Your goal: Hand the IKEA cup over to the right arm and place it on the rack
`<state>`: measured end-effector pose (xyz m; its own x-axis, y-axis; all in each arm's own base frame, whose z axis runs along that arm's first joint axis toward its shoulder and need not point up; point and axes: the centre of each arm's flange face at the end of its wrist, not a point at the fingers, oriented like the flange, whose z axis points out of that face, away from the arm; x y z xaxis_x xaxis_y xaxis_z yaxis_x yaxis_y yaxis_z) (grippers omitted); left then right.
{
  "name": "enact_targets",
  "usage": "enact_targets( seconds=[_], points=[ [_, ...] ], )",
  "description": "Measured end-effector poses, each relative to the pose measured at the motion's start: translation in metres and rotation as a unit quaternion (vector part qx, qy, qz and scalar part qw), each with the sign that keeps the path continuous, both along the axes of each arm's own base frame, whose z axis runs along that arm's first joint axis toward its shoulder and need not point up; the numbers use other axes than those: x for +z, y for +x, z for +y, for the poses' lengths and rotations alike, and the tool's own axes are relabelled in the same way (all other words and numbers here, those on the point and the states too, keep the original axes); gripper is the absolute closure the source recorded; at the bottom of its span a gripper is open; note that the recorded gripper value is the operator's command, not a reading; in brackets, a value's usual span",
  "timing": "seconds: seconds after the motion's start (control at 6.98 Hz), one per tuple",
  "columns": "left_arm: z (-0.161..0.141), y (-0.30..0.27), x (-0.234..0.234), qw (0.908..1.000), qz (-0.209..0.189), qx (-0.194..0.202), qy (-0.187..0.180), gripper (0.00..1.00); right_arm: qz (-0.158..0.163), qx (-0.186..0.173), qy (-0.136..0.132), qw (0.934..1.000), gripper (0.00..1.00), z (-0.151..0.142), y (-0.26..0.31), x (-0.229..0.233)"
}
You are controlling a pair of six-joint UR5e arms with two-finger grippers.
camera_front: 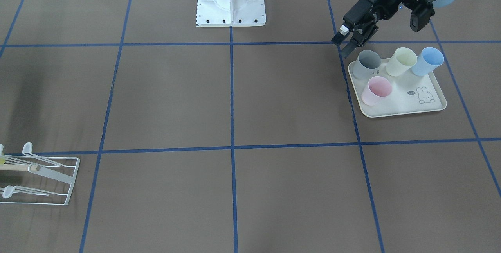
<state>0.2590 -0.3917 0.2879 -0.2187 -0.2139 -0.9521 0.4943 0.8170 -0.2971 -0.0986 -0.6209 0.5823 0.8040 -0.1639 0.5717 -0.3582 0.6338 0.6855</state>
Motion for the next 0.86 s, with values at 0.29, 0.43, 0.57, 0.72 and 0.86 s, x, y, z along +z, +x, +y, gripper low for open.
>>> enact_targets(
  seconds=[0.29,0.43,0.57,0.72,0.86],
  points=[
    [-0.001,-0.003,0.001,0.9999,-0.008,0.009,-0.001,0.0,-0.024,-0.016,0.013,0.9995,0.0,-0.003,0.002,-0.026],
    [-0.008,-0.015,0.003,0.9994,-0.031,0.011,0.006,0.0,-0.056,-0.025,0.017,0.998,0.0,-0.002,0.008,-0.049],
    [-0.012,-0.032,0.013,0.9971,-0.072,0.013,0.021,0.0,-0.095,-0.035,0.015,0.9948,0.0,0.002,0.012,-0.074],
    [-0.006,-0.05,0.036,0.9915,-0.124,0.017,0.037,0.0,-0.13,-0.045,0.009,0.9905,0.0,0.013,0.016,-0.103],
    [0.007,-0.068,0.065,0.9825,-0.176,0.024,0.054,0.0,-0.162,-0.05,-0.004,0.9855,0.0,0.026,0.018,-0.137]
  ],
)
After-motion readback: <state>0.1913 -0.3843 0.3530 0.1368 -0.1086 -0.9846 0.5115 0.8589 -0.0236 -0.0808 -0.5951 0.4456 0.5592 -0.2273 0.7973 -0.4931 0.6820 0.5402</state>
